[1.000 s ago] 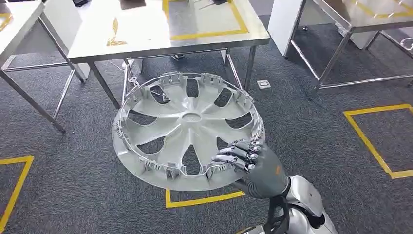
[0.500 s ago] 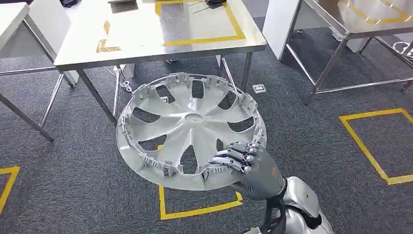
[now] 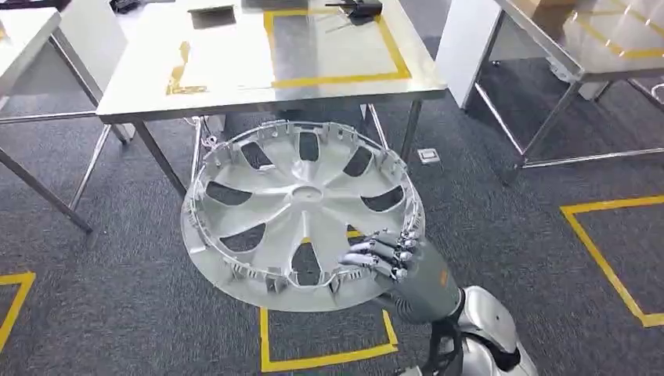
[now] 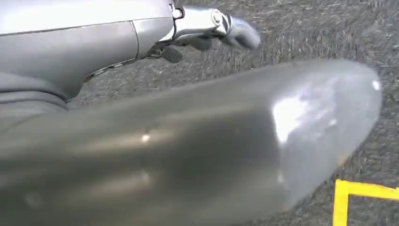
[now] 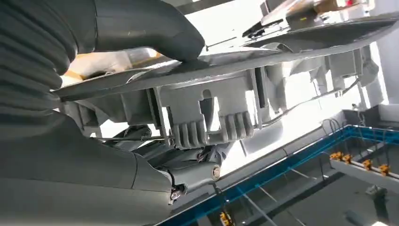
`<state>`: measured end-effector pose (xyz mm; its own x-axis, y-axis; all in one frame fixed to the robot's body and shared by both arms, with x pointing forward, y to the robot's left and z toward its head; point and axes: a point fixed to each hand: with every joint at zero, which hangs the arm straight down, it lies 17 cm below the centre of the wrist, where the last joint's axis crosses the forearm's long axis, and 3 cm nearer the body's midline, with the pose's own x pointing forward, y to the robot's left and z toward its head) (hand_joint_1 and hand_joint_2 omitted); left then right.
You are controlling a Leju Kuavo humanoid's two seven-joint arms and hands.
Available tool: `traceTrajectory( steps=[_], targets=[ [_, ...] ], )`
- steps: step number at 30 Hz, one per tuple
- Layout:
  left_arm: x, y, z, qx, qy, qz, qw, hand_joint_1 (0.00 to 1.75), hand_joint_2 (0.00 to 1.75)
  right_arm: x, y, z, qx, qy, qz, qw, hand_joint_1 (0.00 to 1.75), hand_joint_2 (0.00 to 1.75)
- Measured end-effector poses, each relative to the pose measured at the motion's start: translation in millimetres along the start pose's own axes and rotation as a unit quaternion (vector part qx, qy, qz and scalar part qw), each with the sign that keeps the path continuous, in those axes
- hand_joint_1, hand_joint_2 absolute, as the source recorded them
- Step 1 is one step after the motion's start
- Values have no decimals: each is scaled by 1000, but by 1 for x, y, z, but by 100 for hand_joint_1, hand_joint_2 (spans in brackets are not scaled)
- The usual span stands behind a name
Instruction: Take the parts from the cabinet and place them on the table.
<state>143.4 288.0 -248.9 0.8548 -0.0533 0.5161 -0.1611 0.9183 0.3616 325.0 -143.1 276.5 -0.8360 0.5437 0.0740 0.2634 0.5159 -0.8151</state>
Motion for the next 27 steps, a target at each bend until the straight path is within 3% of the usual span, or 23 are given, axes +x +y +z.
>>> traceTrajectory(
  steps=[27],
  targets=[
    [-3,4,-1,4,4,3,1000,0,0,-1,3,1,-2,4,-10,1000,175,175]
  ],
)
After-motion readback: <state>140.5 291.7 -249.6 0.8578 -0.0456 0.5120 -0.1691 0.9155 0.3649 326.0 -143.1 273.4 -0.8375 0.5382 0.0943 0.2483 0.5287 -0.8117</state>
